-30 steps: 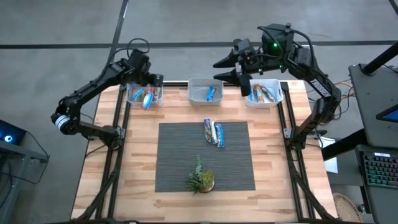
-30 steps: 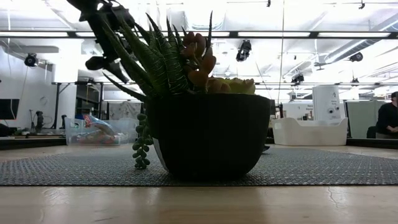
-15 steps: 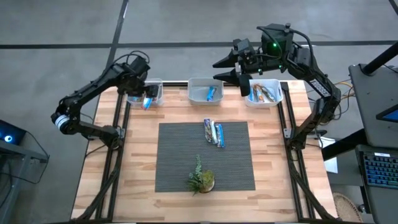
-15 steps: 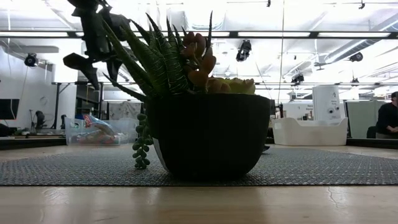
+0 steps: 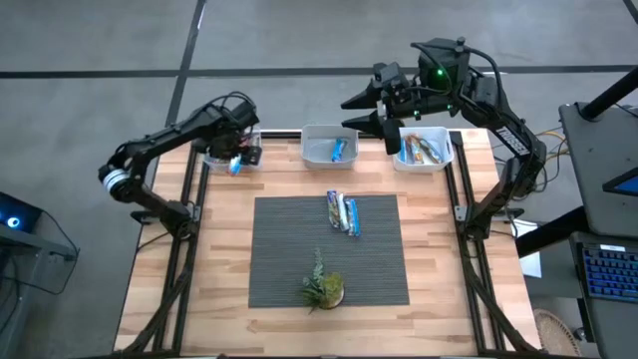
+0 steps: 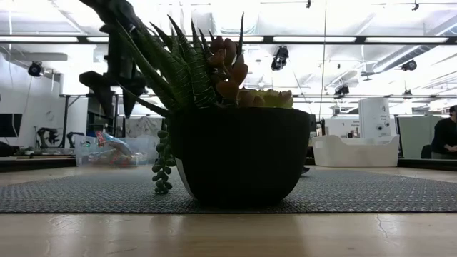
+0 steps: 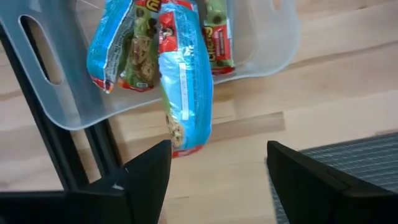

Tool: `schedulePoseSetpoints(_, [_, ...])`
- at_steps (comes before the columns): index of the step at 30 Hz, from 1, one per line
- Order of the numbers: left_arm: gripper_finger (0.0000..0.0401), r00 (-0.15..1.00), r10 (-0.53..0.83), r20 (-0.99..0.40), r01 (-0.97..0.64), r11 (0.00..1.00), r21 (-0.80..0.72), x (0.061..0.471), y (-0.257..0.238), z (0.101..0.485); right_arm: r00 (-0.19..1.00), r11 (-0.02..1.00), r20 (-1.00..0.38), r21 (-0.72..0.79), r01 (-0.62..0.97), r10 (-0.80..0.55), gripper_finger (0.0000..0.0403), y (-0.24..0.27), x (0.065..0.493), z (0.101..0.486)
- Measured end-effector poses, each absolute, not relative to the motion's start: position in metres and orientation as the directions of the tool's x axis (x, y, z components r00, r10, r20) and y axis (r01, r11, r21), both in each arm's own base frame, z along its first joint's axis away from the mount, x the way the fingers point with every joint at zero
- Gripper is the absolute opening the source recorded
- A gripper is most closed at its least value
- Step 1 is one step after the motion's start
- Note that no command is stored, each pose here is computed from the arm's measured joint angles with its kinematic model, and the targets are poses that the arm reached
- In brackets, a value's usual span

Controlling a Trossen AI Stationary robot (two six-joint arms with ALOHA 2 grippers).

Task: Pick and place Granola Bars by type
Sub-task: Put the red granola bar into the transparent bin

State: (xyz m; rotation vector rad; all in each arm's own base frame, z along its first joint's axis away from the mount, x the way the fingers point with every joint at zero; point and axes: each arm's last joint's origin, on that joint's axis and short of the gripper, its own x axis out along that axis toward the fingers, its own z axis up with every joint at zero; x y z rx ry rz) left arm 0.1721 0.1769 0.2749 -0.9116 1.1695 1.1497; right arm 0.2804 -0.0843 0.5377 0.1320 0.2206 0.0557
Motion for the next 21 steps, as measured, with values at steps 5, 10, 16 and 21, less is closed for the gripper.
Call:
schedulePoseSetpoints(5, [0.0245,-0.049,0.163,-0.985,-0.971,0.225,0.085,0.179,0.184,0.261,0.974,0.989,-0.215,0.14,-0.04,0.07,0.0205,-0.084,0.281,0.538])
schedulePoseSetpoints(10, [0.0245,-0.139,0.181,-0.974,-0.957,0.23,0.179,0.183,0.191,0.249,0.974,0.989,-0.215,0.14,-0.039,0.069,0.0205,-0.084,0.281,0.538])
schedulePoseSetpoints(16, [0.0245,-0.174,0.161,-0.971,-0.942,0.261,0.212,0.188,0.197,0.237,0.974,0.989,-0.216,0.14,-0.039,0.069,0.0205,-0.084,0.281,0.537])
schedulePoseSetpoints(21, [0.0245,-0.189,0.15,-0.97,-0.938,0.266,0.224,0.191,0.2,0.23,0.974,0.989,-0.216,0.14,-0.039,0.069,0.0206,-0.084,0.281,0.537])
